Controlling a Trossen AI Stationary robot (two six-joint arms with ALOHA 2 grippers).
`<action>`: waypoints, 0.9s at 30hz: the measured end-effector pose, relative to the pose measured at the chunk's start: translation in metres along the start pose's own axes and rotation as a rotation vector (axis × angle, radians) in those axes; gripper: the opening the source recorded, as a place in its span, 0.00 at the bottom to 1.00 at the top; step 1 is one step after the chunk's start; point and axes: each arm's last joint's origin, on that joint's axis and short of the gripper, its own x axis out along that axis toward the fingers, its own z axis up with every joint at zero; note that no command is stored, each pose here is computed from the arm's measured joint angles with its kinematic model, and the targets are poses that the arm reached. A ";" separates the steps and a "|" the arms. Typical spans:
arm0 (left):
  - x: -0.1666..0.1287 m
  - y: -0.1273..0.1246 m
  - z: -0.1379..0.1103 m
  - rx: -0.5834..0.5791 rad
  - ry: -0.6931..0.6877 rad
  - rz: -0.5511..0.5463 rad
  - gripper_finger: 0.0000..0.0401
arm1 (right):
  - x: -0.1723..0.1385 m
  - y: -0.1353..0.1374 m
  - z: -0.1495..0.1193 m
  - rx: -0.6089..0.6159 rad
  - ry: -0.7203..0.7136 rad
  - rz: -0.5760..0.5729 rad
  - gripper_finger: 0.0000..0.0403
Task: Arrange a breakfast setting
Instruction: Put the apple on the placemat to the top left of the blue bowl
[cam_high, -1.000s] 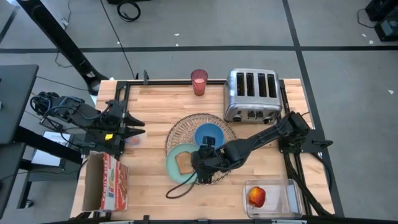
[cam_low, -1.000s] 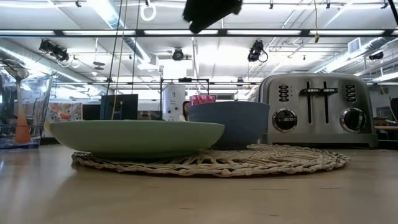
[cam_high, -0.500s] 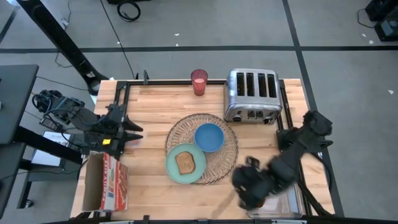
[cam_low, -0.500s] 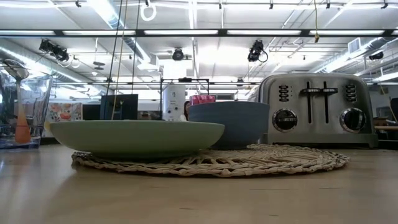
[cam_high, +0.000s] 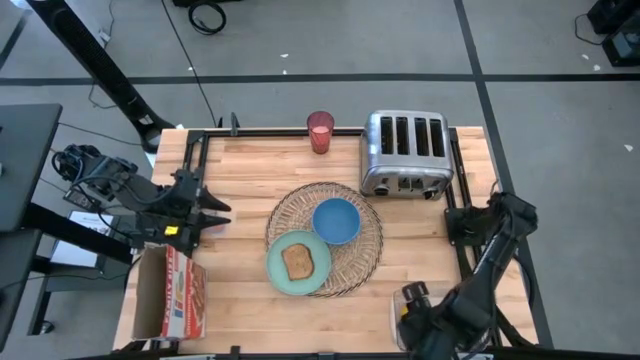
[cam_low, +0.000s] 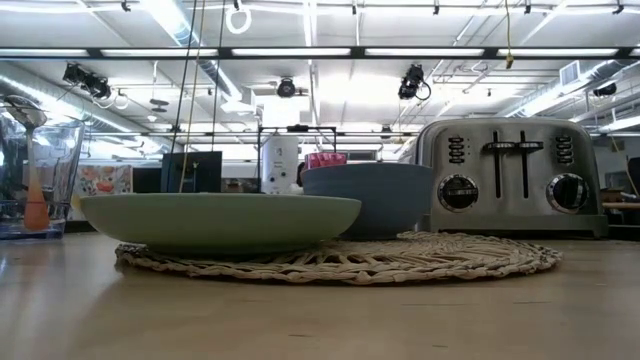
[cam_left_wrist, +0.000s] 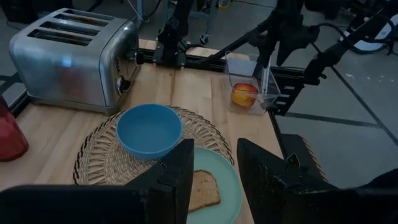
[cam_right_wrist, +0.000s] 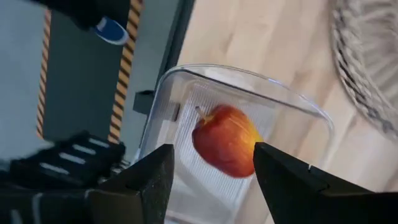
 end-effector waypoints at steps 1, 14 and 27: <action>0.000 0.000 0.000 0.001 0.001 0.000 0.32 | 0.004 0.001 0.001 -0.036 0.006 0.009 0.55; 0.005 -0.002 -0.001 0.012 0.016 0.006 0.32 | 0.070 -0.001 -0.009 -0.322 0.012 0.094 0.48; 0.006 -0.003 -0.001 0.034 0.017 0.007 0.32 | 0.113 -0.008 -0.015 -0.450 -0.095 0.138 0.47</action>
